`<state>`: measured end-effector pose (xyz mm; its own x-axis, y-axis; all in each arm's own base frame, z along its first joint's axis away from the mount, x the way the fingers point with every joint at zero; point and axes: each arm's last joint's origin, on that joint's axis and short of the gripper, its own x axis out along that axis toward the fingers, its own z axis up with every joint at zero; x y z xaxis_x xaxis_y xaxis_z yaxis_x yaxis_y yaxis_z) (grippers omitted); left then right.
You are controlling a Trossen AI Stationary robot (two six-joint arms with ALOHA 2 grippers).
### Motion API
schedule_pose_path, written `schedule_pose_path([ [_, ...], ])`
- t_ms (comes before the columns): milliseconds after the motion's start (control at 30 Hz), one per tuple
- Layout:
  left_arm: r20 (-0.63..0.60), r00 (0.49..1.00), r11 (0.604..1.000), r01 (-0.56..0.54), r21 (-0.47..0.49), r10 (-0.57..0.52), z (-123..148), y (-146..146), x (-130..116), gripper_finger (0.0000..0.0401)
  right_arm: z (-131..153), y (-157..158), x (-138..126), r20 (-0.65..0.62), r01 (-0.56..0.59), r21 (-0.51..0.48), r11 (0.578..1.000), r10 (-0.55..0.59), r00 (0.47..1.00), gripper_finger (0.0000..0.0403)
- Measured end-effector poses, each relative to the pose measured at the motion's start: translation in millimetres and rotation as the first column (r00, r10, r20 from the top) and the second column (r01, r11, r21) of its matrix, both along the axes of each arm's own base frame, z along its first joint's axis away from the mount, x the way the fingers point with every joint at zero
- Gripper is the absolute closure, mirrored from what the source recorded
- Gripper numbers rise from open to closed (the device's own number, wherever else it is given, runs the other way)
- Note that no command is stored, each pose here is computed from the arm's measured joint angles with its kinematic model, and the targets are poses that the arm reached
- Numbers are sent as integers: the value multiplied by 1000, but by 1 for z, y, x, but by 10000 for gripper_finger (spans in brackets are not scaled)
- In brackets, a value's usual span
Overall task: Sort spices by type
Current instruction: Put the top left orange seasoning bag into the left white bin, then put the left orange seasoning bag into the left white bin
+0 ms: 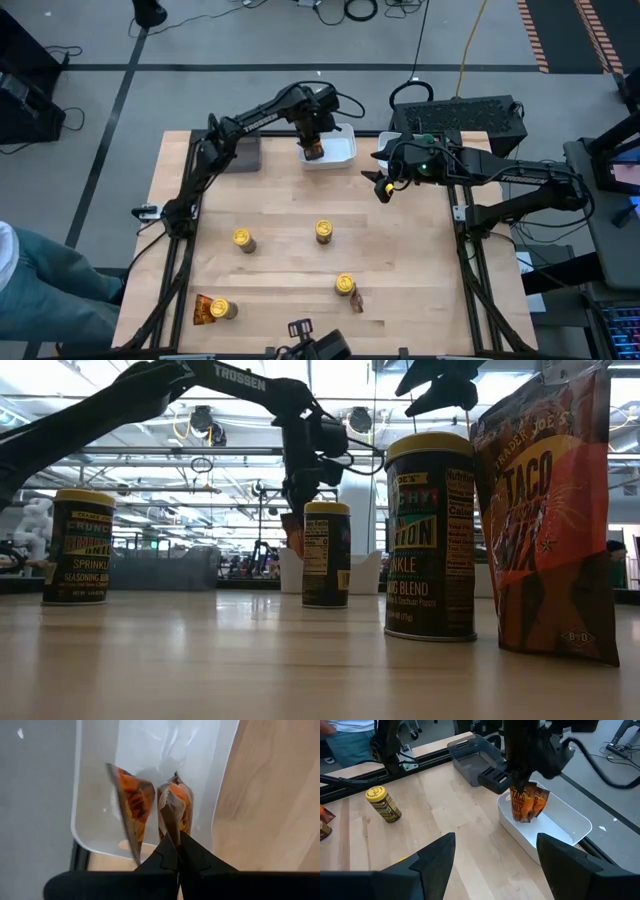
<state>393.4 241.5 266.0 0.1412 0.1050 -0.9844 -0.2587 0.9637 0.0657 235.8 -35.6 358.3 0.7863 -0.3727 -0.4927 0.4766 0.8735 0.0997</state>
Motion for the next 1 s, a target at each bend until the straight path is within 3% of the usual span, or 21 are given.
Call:
schedule_pose_path([
  [400, -14, 1000, 1000, 3, -14, -3, -12, 2, 5, 400, 0, 0, 0, -1, -2, -3, 1000, 2, 1000, 140],
  [1000, -11, 1000, 1000, 8, -12, -8, -12, 2, 5, 317, 0, 0, 0, -1, -2, -3, 1000, 2, 1000, 140],
])
